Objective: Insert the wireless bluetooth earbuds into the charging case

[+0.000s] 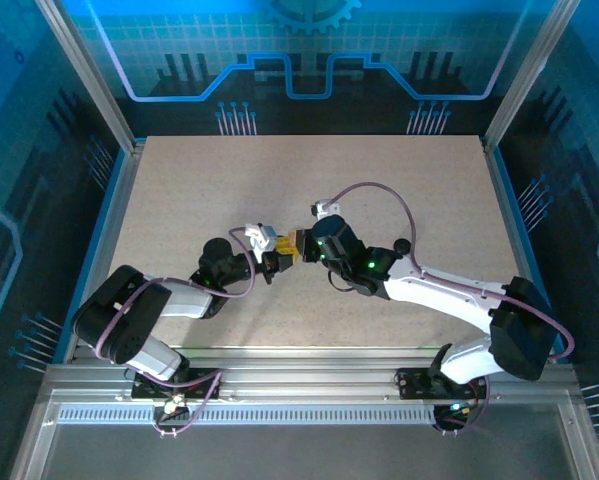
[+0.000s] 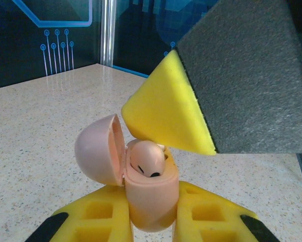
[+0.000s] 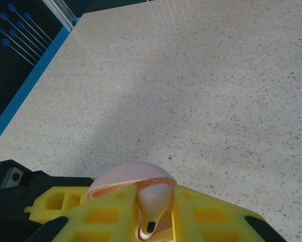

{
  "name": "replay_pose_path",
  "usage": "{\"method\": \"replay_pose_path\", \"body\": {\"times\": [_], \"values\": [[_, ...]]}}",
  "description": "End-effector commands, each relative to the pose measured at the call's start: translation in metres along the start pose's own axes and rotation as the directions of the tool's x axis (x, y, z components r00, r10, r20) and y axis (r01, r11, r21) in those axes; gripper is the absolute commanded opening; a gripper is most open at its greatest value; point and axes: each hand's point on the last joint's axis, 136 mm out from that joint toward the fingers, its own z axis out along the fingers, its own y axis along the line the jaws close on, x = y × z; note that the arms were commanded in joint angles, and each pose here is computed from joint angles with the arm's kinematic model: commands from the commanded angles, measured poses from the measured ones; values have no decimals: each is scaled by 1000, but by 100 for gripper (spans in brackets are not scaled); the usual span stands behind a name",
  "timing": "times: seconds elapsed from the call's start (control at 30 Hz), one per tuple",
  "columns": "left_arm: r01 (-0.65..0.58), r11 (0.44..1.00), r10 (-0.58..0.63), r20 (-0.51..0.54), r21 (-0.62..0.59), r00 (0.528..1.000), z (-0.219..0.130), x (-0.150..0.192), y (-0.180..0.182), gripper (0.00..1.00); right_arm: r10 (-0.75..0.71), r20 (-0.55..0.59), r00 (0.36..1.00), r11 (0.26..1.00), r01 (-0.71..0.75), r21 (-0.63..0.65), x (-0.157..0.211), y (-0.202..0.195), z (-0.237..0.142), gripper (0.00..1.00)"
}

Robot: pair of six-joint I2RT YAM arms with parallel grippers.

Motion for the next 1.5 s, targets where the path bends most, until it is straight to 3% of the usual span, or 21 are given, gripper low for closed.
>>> {"method": "replay_pose_path", "body": {"times": [0.0,0.73,1.47], "values": [[-55,998,56,91,-10,994,-3,-27,1,17,-8,-47,999,996,4,-88,15,22,-3,24],[-56,998,57,82,-5,995,-4,-24,-1,17,106,-13,994,980,-107,-169,5,22,-9,34],[-63,998,62,86,1,994,-4,-26,-2,17,123,8,992,981,-121,-155,1,4,-22,43]]}}
